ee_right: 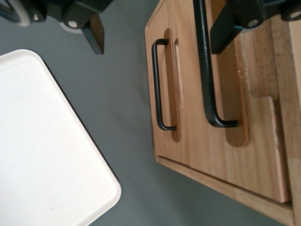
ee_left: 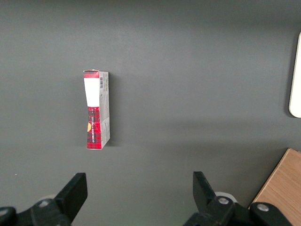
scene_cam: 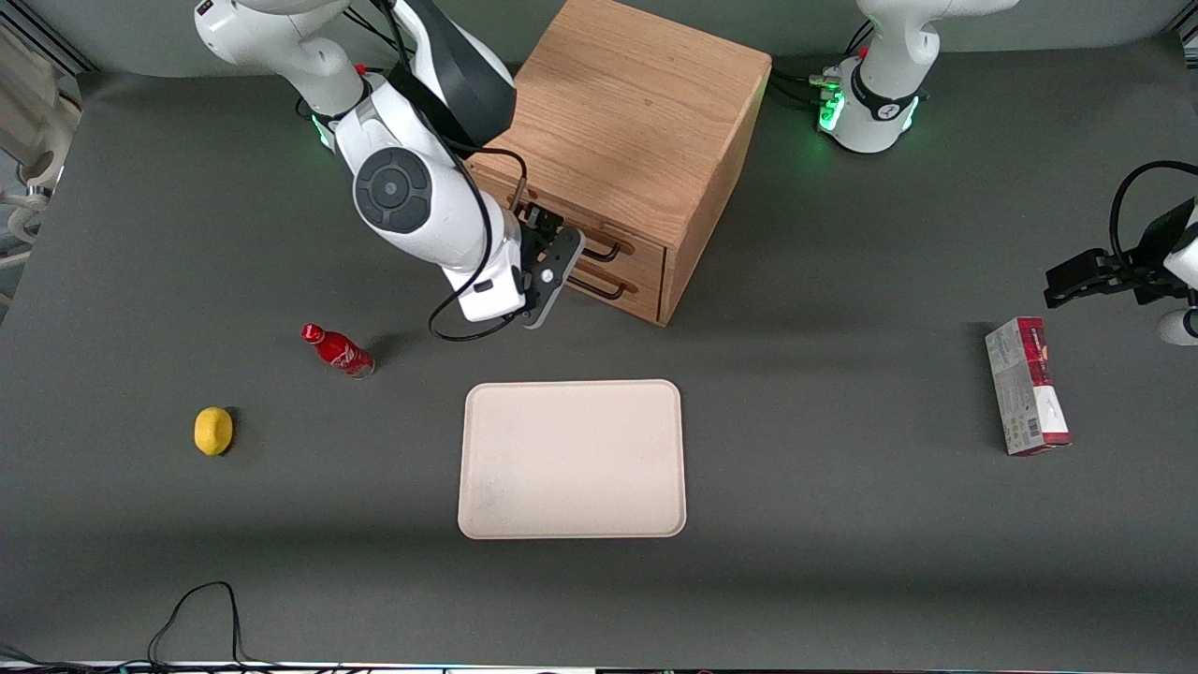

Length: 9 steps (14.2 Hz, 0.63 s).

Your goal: Open upper drawer

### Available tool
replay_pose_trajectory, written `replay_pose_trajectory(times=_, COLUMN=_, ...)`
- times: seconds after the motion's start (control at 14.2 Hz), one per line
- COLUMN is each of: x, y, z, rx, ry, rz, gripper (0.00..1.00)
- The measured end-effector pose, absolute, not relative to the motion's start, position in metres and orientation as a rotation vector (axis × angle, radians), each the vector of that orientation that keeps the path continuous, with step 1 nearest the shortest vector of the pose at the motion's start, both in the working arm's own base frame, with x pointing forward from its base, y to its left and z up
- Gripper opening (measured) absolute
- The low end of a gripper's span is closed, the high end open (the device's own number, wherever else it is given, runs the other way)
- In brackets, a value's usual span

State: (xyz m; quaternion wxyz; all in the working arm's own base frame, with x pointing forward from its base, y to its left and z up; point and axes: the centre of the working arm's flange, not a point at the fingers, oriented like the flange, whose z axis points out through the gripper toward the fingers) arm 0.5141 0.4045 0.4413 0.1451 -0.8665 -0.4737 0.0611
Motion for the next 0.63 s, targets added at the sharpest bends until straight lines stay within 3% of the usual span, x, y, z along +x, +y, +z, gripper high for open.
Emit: replay_pose_trajectory(times=0.63, x=0.498, y=0.418, z=0.423, rx=-2.480, ry=-1.403, rz=0.222, gripper=1.00)
